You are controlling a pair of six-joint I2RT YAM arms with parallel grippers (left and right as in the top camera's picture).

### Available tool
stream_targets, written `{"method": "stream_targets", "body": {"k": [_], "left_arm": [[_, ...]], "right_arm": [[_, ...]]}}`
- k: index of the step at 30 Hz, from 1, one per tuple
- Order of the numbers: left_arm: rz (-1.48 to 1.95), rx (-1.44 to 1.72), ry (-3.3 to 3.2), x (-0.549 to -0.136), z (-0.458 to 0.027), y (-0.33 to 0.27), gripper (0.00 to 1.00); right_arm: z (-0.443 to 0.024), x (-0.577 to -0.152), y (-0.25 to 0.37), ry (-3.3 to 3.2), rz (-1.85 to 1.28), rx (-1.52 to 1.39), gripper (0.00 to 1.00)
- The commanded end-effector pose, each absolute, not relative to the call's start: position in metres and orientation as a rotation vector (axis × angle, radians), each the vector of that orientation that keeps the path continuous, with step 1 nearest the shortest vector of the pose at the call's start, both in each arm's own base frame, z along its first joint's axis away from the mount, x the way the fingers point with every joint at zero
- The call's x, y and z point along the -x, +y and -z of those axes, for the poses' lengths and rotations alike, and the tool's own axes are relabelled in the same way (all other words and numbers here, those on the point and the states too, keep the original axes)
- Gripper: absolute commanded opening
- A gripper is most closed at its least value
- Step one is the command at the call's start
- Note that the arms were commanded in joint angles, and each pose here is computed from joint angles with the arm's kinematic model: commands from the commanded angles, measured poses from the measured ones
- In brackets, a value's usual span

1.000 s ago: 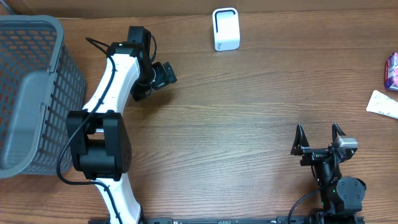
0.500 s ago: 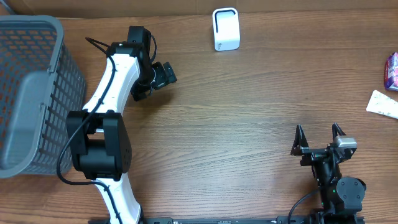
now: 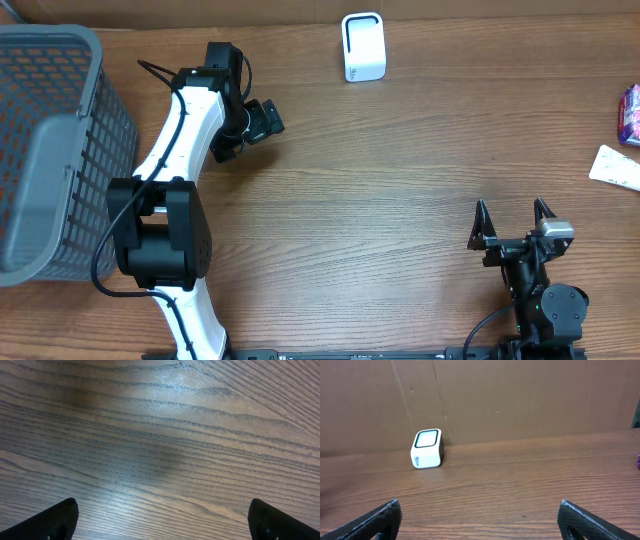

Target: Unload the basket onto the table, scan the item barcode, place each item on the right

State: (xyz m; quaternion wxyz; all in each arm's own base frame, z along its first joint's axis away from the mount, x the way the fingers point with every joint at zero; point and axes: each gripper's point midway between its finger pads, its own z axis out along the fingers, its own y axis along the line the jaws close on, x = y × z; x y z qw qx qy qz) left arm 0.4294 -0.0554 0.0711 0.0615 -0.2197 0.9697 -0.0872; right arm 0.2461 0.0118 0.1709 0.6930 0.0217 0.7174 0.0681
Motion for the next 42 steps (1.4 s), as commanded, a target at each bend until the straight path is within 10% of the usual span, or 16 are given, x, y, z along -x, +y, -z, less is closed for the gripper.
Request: {"method": "stream_targets", "body": {"k": [1,42], "left_arm": [[0.256,0.686,2.926,-0.431,-0.071,-0.056,1.00],[0.339,0.202,2.653,-0.417,-0.096,-0.062,1.00]], "right_arm": [[-0.170,-0.246,0.014,1.594,-0.162,-0.042,1.00],[-0.170,-0.246,0.014,1.594,-0.162,-0.042,1.00]]}}
